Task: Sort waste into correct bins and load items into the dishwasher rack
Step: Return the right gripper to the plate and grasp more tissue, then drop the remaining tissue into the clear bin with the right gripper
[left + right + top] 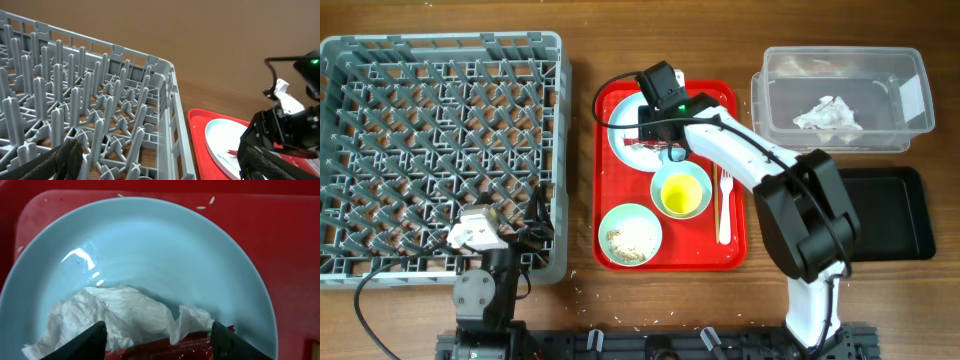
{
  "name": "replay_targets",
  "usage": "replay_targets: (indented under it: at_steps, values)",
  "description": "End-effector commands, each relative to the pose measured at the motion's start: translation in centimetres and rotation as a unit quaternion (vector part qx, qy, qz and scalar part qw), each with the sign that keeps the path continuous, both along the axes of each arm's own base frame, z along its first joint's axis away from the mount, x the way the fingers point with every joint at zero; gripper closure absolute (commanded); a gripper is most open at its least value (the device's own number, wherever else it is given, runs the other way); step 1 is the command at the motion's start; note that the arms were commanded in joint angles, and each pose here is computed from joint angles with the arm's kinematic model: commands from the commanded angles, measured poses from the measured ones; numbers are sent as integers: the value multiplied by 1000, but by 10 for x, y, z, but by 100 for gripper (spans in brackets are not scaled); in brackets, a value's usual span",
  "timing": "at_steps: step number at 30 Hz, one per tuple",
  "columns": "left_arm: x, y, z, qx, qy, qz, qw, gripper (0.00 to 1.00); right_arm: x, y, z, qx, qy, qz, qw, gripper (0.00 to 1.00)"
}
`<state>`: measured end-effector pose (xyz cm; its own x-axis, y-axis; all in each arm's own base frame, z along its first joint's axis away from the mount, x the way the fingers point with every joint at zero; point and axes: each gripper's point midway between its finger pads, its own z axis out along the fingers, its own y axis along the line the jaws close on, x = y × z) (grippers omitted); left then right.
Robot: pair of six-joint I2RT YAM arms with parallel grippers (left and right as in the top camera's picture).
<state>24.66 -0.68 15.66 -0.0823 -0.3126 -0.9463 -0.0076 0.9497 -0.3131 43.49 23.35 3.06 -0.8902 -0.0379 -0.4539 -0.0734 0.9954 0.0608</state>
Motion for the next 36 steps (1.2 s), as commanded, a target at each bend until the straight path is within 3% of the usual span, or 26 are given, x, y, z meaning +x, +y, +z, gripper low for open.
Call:
replay_targets:
  at_steps: [1,2,5,9,16,23,26,30,36]
  values:
    - [0,0,-1,-6,0,1,1000,0,0,-6,-14,-13,7,-14,1000,48]
    - [0,0,-1,-6,0,1,1000,0,0,-6,-14,-14,6,-15,1000,64]
    - [0,0,-1,-6,0,1,1000,0,-1,-11,-14,-25,7,-19,999,96]
    - [0,0,-1,-6,0,1,1000,0,3,-13,-3,-24,0,-24,999,96]
    - [0,0,-1,-6,0,1,1000,0,34,-56,96,24,-92,-96,991,96]
    - [0,0,-1,-6,0,1,1000,0,31,-41,108,83,-80,-69,991,96]
    - [0,0,-1,-6,0,1,1000,0,36,-53,137,134,-101,-134,977,96]
    - [0,0,-1,-6,0,1,1000,0,52,-151,211,125,-204,-243,940,96]
    - [0,0,-1,-6,0,1,1000,0,37,-298,168,48,-165,-418,892,95]
